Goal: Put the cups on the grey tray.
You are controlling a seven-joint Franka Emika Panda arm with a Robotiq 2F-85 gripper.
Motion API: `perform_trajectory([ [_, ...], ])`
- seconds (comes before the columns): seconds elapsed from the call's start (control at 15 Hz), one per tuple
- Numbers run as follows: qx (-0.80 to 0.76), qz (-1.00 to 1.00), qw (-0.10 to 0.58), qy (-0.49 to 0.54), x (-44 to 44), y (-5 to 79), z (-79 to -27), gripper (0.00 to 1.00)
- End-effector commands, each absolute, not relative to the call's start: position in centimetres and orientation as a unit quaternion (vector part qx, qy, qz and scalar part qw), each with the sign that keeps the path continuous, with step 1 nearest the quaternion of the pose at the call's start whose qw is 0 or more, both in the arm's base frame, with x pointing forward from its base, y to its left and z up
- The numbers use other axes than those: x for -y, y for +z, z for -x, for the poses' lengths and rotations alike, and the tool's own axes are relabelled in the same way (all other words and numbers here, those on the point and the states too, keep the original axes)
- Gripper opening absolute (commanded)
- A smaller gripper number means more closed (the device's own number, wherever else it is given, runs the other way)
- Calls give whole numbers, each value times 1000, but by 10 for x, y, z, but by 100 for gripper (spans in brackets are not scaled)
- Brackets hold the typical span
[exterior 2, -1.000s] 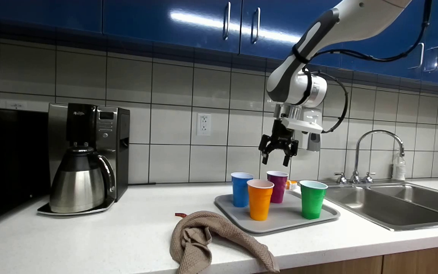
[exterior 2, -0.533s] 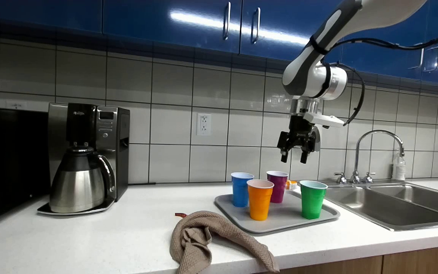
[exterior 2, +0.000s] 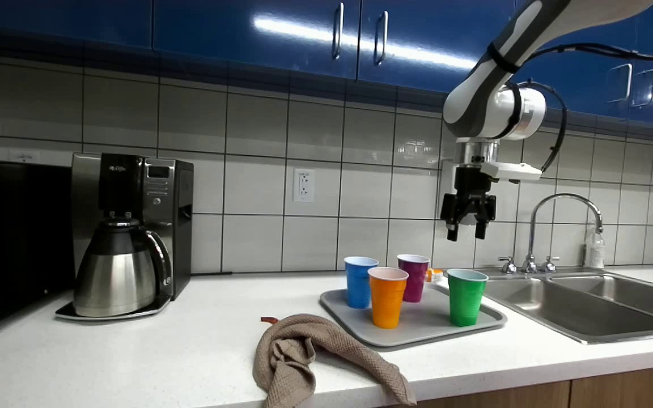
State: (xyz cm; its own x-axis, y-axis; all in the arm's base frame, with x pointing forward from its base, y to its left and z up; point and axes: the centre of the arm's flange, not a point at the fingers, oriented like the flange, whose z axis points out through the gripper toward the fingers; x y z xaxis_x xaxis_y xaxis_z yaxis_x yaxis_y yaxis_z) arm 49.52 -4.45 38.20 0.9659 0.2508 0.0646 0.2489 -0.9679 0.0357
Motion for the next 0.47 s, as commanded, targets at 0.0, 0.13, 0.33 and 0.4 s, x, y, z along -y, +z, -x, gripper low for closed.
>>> perform_trajectory([
  [0.0,-129,-991,18,32,45,382,-490,100],
  [0.13,-132,-991,21,30,44,381,-482,100],
  [0.33,-133,-990,21,30,44,382,-479,100],
  [0.4,-133,-990,21,30,44,382,-479,100],
])
